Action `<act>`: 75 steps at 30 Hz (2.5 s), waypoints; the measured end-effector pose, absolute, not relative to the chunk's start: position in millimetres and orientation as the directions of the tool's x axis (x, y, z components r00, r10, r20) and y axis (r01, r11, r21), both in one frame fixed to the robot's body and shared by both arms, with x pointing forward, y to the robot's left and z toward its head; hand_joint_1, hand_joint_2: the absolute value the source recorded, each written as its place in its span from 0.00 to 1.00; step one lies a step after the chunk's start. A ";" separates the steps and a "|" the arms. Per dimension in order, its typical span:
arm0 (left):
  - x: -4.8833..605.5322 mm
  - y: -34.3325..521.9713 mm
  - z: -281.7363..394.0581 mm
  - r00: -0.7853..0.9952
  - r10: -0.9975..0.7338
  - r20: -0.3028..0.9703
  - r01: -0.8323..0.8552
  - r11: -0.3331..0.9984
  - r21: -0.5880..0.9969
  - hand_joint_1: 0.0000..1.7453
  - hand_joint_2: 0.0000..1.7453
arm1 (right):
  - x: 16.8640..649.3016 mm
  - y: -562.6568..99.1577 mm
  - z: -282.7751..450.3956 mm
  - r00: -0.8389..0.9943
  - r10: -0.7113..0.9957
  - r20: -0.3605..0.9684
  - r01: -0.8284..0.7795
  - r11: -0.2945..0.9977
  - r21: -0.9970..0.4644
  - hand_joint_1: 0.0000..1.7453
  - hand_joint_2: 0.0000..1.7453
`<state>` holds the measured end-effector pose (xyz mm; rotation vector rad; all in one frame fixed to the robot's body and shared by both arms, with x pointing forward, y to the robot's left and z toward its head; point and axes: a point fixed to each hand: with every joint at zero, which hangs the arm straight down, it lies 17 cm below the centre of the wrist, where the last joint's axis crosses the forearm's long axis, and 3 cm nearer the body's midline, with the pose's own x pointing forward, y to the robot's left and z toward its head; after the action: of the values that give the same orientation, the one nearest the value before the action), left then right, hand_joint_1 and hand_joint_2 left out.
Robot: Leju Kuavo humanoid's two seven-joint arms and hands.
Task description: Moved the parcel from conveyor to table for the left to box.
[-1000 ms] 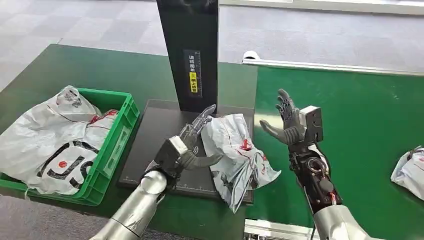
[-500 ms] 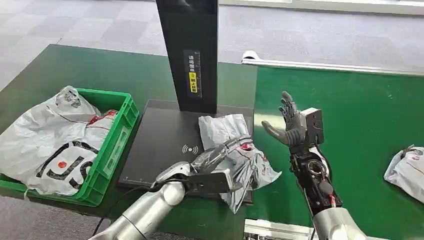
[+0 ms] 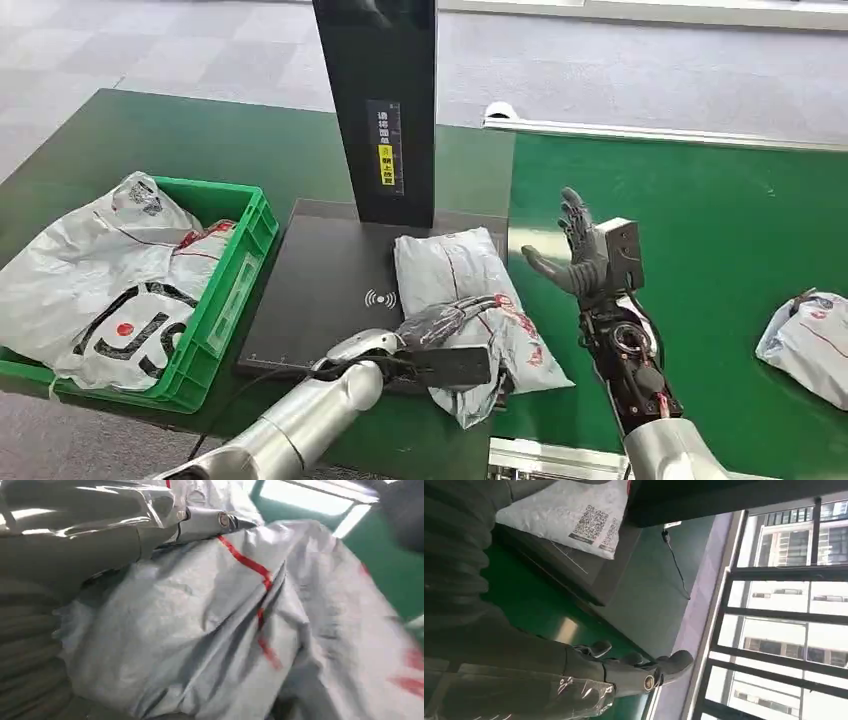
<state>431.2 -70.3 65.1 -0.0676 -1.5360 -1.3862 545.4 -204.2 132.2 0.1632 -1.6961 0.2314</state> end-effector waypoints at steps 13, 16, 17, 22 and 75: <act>510.3 47.6 114.6 -0.355 -0.707 0.611 0.056 0.636 0.770 0.00 1.00 | 527.3 -198.8 118.0 -0.119 0.022 0.993 -0.225 0.973 -0.048 0.00 1.00; 509.8 55.4 113.0 -0.342 -0.706 0.620 0.043 0.647 0.761 0.00 1.00 | 527.0 -196.8 121.7 -0.126 0.017 0.992 -0.229 0.972 -0.046 0.00 1.00; 510.1 57.1 113.2 -0.340 -0.706 0.622 0.039 0.650 0.759 0.00 1.00 | 526.7 -196.4 122.0 -0.127 0.016 0.992 -0.230 0.972 -0.046 0.00 1.00; 510.9 62.7 113.3 -0.330 -0.704 0.629 0.030 0.658 0.753 0.00 1.00 | 525.9 -195.2 122.9 -0.128 0.014 0.992 -0.231 0.972 -0.043 0.00 1.00; 408.2 180.2 383.4 -0.768 -0.412 0.490 -0.494 0.869 -0.043 1.00 0.00 | 522.9 -222.1 118.1 -0.149 -0.024 0.988 -0.196 0.981 -0.006 0.00 1.00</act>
<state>408.2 180.2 383.4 0.6623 -2.5633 0.2322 522.9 -222.1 118.1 0.1651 -1.7170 0.1506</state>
